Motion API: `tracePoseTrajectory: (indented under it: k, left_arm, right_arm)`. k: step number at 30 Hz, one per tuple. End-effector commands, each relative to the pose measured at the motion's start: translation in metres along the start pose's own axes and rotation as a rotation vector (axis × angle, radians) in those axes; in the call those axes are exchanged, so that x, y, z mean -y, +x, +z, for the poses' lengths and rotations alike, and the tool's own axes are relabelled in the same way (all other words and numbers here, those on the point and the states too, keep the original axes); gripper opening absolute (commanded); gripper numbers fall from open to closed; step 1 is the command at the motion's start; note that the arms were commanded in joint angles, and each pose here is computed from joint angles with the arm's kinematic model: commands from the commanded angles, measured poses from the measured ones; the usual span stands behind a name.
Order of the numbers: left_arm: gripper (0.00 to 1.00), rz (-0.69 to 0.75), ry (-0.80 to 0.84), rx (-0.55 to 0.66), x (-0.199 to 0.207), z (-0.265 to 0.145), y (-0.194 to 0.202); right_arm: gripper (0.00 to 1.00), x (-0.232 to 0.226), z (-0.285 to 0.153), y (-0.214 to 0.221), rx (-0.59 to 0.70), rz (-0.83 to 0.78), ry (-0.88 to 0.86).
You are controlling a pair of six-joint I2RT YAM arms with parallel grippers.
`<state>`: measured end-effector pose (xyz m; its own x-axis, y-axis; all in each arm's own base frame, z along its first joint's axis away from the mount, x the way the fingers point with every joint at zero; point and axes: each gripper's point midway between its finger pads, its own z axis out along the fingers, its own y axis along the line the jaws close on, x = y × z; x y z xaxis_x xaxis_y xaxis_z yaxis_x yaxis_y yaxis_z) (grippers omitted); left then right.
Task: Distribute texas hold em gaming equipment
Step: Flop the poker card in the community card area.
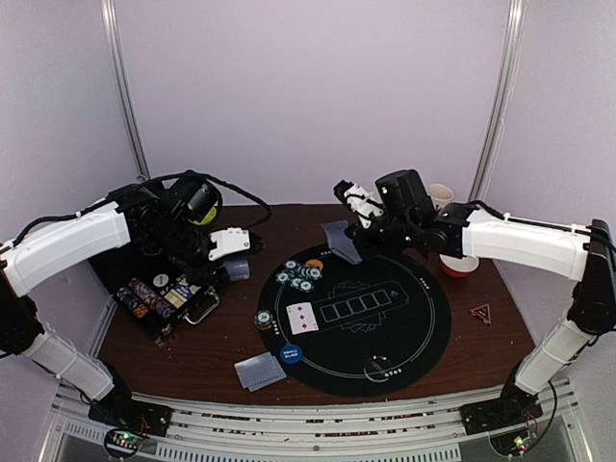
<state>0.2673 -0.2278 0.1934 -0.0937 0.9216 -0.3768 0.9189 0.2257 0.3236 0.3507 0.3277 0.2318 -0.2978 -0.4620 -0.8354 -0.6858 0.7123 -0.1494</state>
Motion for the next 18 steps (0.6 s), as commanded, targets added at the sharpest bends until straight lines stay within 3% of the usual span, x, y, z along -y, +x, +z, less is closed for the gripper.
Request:
tracePoseTrajectory:
  k: [1,4,6,12,18]
  left_arm:
    - [0.46,0.001,-0.021,0.029,-0.007,-0.002,-0.008]
    - [0.46,-0.003,-0.018,0.030,-0.007,-0.002,-0.007]
    - [0.46,-0.004,-0.019,0.031,-0.007,-0.002,-0.007]
    - [0.46,-0.004,-0.022,0.031,-0.006,-0.003,-0.005]
    - [0.46,-0.004,-0.022,0.031,-0.006,-0.004,-0.005]
  right_arm:
    - [0.00,-0.013,0.019,0.064,-0.197,-0.559,0.213]
    - [0.00,-0.029,0.031,0.090,-0.233,-0.826,0.285]
    - [0.00,-0.035,0.040,0.111,-0.288,-0.912,0.266]
    - [0.00,-0.064,0.048,0.166,-0.370,-1.023,0.095]
    - [0.00,-0.085,0.054,0.188,-0.398,-1.034,-0.046]
